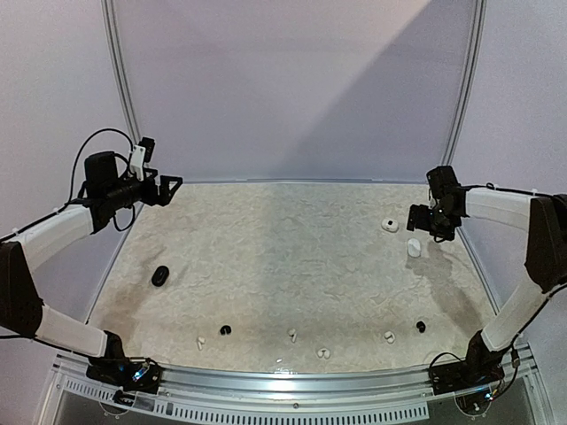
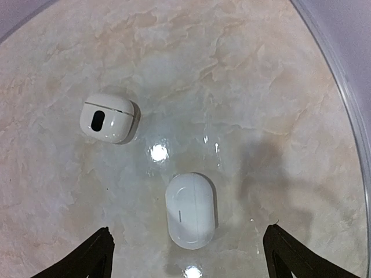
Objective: Insert the wireless bluetooth earbuds into the charging case
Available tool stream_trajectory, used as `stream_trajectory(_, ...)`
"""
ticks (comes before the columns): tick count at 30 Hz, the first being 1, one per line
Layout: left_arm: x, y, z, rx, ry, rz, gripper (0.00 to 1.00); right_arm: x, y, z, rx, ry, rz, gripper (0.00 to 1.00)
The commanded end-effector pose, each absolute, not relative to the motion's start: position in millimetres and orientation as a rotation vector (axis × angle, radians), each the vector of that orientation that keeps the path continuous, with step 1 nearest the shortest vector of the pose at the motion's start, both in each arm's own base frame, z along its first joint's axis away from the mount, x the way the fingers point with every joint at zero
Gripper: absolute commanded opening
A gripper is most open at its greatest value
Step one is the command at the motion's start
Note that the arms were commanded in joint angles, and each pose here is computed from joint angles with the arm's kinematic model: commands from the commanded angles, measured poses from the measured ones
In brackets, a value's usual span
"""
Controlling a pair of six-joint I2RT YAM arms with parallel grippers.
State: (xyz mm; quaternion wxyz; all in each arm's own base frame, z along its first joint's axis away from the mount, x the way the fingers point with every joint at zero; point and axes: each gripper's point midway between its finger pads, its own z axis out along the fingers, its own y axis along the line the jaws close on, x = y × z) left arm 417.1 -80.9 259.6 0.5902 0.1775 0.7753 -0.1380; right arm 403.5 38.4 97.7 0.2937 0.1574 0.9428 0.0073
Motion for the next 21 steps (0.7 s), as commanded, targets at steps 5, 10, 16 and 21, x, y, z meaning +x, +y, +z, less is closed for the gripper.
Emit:
stream_trajectory(5,399.8,-104.8,248.9,0.403,1.886,-0.525,0.99,397.6,52.8,43.6,0.386,2.797,-0.020,0.75)
stream_trajectory(10,401.2,-102.1,246.1,0.413,1.893,-0.493,0.99,395.7,55.8,26.8,0.419,2.829,-0.014,0.74)
stream_trajectory(16,402.9,-107.9,249.6,0.440,1.870,-0.526,0.99,387.2,57.3,8.2,0.435,2.865,-0.014,0.64)
stream_trajectory(21,404.4,-111.5,254.5,0.457,1.855,-0.546,0.99,387.9,57.5,0.5,0.432,2.869,-0.015,0.56)
